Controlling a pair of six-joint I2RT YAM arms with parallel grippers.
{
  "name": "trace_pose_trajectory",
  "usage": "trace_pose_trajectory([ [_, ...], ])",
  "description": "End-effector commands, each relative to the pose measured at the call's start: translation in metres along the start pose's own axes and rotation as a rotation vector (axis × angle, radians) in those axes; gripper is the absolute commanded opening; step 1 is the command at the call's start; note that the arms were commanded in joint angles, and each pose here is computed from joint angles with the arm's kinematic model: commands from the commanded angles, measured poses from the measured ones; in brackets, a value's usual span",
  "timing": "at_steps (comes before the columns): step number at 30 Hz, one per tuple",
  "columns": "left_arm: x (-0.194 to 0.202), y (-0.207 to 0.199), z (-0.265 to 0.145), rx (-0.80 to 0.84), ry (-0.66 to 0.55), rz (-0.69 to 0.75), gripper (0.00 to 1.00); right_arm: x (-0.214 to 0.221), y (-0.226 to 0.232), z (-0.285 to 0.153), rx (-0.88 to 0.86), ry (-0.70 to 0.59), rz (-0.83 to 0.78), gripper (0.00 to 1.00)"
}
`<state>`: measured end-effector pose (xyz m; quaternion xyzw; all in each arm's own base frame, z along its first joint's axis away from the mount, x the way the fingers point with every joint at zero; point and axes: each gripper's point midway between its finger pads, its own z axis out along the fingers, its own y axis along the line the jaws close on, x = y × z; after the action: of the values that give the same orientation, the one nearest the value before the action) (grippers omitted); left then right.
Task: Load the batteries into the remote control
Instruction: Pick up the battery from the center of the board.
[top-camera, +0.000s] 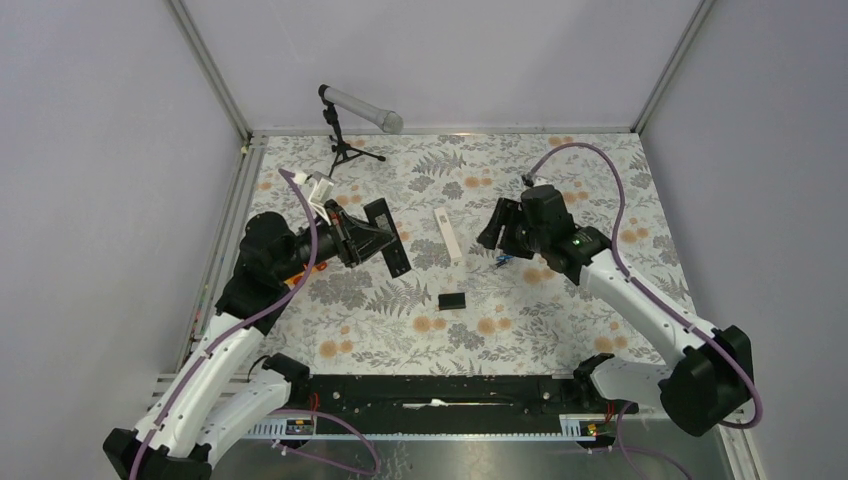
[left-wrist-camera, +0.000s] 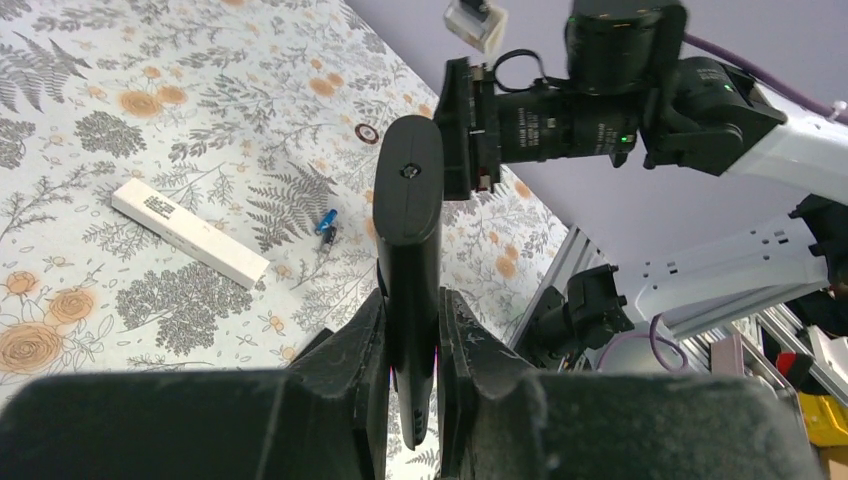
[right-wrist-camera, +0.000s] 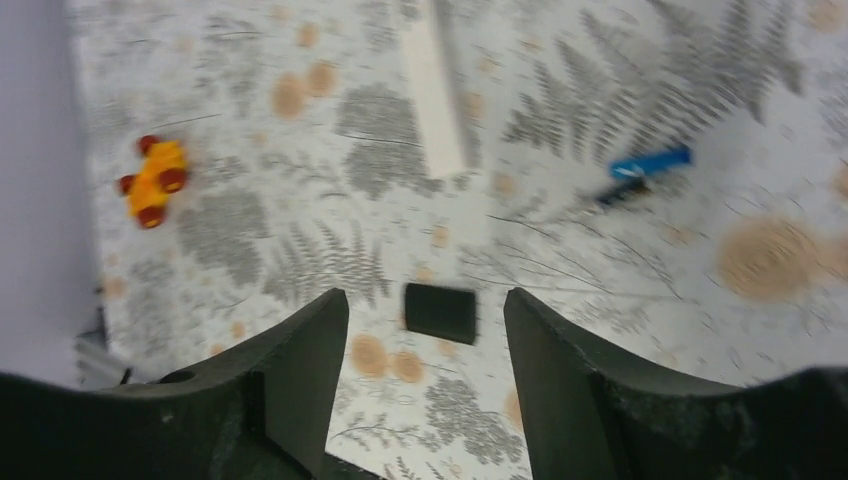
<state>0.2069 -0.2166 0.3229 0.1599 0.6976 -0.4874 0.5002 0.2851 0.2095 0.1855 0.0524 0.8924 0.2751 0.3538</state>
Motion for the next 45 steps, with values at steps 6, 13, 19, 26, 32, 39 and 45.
trace_pose_trajectory([
  [6,-0.017,-0.013,0.002,0.066,-0.025,0.075,0.00,0.046,-0.108,0.028,0.412,0.118,0.223,0.50],
  [13,-0.013,-0.009,0.003,0.069,-0.020,0.066,0.00,0.030,-0.115,0.057,0.411,0.156,0.001,0.50],
  [19,-0.016,0.000,0.001,0.043,-0.032,0.070,0.00,0.033,-0.124,0.072,0.491,0.161,0.107,0.63],
  [26,-0.015,0.003,0.000,0.048,-0.020,0.056,0.00,0.021,-0.139,0.087,0.597,0.120,0.117,0.63],
  [32,-0.012,0.007,-0.001,0.041,-0.015,0.041,0.00,0.033,-0.136,0.096,0.572,0.175,0.144,0.58],
  [39,-0.011,0.010,-0.002,0.036,-0.012,0.034,0.00,0.053,-0.142,0.099,0.587,0.240,0.162,0.45],
  [45,-0.012,0.013,-0.003,0.027,-0.017,0.033,0.00,0.029,-0.132,0.091,0.539,0.174,0.075,0.52],
])
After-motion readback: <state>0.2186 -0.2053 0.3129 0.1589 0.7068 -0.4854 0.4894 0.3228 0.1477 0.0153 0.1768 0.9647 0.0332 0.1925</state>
